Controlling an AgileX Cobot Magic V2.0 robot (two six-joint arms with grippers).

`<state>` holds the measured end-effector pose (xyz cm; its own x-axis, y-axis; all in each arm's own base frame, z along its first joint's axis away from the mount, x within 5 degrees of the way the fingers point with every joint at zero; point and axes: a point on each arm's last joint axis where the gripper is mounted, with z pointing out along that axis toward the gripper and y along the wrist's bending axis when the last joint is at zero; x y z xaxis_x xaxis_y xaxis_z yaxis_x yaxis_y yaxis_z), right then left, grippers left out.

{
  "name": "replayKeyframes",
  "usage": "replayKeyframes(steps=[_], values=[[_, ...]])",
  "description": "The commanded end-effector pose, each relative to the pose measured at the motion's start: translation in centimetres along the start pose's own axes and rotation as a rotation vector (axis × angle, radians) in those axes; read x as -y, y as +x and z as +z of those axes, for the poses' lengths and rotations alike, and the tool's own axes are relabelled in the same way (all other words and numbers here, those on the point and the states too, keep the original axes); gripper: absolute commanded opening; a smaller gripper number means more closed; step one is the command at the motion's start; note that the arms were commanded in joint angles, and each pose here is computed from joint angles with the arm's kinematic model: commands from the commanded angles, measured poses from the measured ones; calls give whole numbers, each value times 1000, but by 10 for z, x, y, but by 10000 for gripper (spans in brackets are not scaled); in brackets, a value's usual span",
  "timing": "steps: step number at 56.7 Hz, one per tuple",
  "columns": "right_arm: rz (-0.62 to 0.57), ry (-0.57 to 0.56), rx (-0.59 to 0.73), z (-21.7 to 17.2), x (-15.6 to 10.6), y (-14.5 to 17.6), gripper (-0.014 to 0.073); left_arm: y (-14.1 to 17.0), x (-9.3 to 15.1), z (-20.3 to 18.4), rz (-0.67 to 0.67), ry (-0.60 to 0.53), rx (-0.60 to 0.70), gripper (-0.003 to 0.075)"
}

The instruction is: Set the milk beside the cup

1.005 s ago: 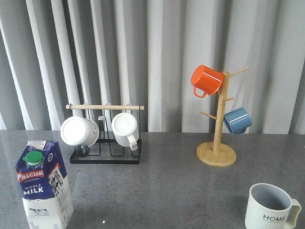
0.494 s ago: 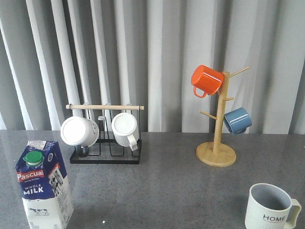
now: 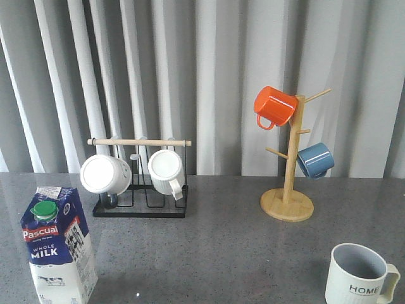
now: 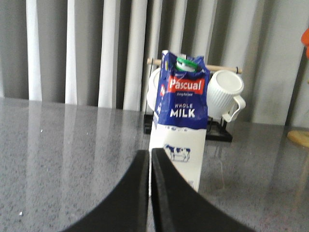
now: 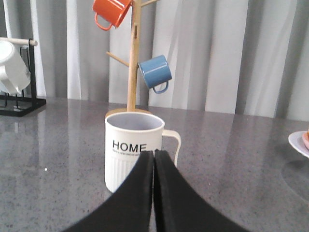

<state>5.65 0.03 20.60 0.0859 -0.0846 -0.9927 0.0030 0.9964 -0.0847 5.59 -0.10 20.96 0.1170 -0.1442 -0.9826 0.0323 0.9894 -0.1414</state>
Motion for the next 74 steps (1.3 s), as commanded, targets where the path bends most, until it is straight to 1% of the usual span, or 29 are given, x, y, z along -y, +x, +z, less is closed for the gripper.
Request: replayKeyframes(steps=[1, 4, 6, 9, 11, 13, 16, 19, 22, 25, 28, 33, 36, 42, 48, 53, 56, 58, 61, 62, 66, 70, 74], values=[[-33, 6, 181, -2, 0, -15, -9, -26, 6, -3, 1, 54, 213, -3], [0, 3, 258, -4, 0, -21, -9, -36, 8, -5, 3, 63, 258, -3], [49, 2, 323, -5, 1, -28, -9, -43, 8, -6, 6, 60, 261, -3], [93, 10, 332, -6, 2, -34, -9, -55, 9, -5, 13, 46, 231, -3], [105, 17, 259, -3, 4, -38, -9, -61, 9, -4, 16, 31, 183, -3], [73, 19, 163, 2, 4, -39, -9, -70, 10, 1, 23, 13, 123, -3], [-17, 12, 26, 11, 4, -41, -9, -82, 11, 10, 46, -2, 62, -3], [-87, -2, -88, 23, 4, -43, -9, -94, 13, 22, 64, -7, 28, -3], [-110, -12, -154, 36, 5, -48, -9, -106, 14, 36, 59, -9, 4, -3], [-110, -16, -184, 47, 5, -53, -9, -116, 16, 47, 45, -9, -13, -3], [-87, -17, -203, 59, 6, -58, -9, -119, 16, 58, 40, -15, -52, -3], [5, -1, -157, 75, 7, -69, -9, -120, 16, 70, 15, -17, -75, -3], [89, 14, -124, 80, 8, -73, -9, -120, 17, 74, 6, -12, -74, -3], [201, 39, -60, 83, 10, -78, -9, -118, 21, 77, -9, 24, -85, -3], [315, 60, -30, 83, 12, -80, -9, -118, 23, 77, -30, 39, -91, 2], [354, 75, 4, 83, 14, -83, -9, -121, 24, 77, -30, 46, -61, 11], [348, 77, 18, 83, 15, -84, -9, -123, 24, 77, -31, 52, -36, 25], [320, 73, 13, 83, 14, -84, -7, -124, 25, 77, -31, 56, -21, 38], [246, 61, -7, 83, 13, -83, -4, -126, 25, 77, -32, 60, -6, 64], [217, 57, -16, 83, 12, -82, -2, -126, 25, 77, -32, 60, -4, 77], [170, 49, -41, 84, 12, -82, 20, -125, 25, 77, -31, 60, -11, 141], [155, 42, -60, 85, 12, -87, 64, -124, 25, 77, -31, 56, -25, 241], [131, 27, -96, 86, 11, -93, 146, -124, 24, 77, -31, 55, -28, 359]])
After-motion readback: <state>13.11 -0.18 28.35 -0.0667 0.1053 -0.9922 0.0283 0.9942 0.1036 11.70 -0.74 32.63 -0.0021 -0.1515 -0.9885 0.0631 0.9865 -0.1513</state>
